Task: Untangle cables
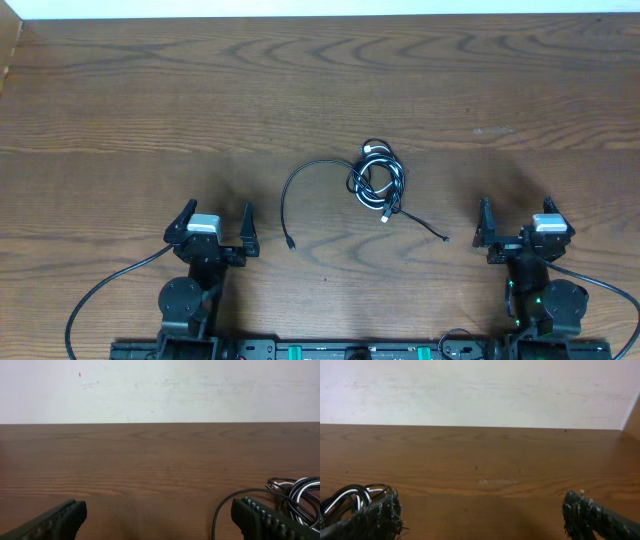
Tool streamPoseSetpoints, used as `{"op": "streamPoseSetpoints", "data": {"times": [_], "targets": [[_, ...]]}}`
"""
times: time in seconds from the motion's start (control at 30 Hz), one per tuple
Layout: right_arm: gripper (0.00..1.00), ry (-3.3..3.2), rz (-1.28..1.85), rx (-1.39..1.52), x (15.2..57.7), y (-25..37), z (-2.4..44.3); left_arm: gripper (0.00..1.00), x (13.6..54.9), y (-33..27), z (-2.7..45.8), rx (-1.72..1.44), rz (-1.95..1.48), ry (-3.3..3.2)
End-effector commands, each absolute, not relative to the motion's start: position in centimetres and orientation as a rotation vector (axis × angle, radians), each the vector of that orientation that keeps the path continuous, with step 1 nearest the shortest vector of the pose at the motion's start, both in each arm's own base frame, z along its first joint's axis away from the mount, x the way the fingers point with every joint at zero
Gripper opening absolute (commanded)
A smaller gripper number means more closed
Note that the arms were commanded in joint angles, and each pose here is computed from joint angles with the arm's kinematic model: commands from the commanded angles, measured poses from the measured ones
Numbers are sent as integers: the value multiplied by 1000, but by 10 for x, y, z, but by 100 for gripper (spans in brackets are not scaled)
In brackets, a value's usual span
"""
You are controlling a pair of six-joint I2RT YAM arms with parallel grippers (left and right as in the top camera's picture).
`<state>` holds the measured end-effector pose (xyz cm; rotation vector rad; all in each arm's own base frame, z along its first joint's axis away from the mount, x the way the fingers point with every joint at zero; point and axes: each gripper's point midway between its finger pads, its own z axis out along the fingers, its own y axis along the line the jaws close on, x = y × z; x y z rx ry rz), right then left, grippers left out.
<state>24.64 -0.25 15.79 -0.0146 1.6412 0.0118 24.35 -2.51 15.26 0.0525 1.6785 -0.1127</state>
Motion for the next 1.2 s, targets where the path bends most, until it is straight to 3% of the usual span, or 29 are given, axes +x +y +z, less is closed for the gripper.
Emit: {"op": "streamPoseSetpoints", "data": {"times": [0.0,0.93,1.17], "targets": [[99,1642,14,-1,246,-4,157,98,242,-28,138,74,-118,1721],[99,1642,14,-1,246,-4,157,98,243,-26,137,65,-107,1723],[99,1642,14,-1,246,-4,157,98,238,-60,177,176,-310,1561]]}}
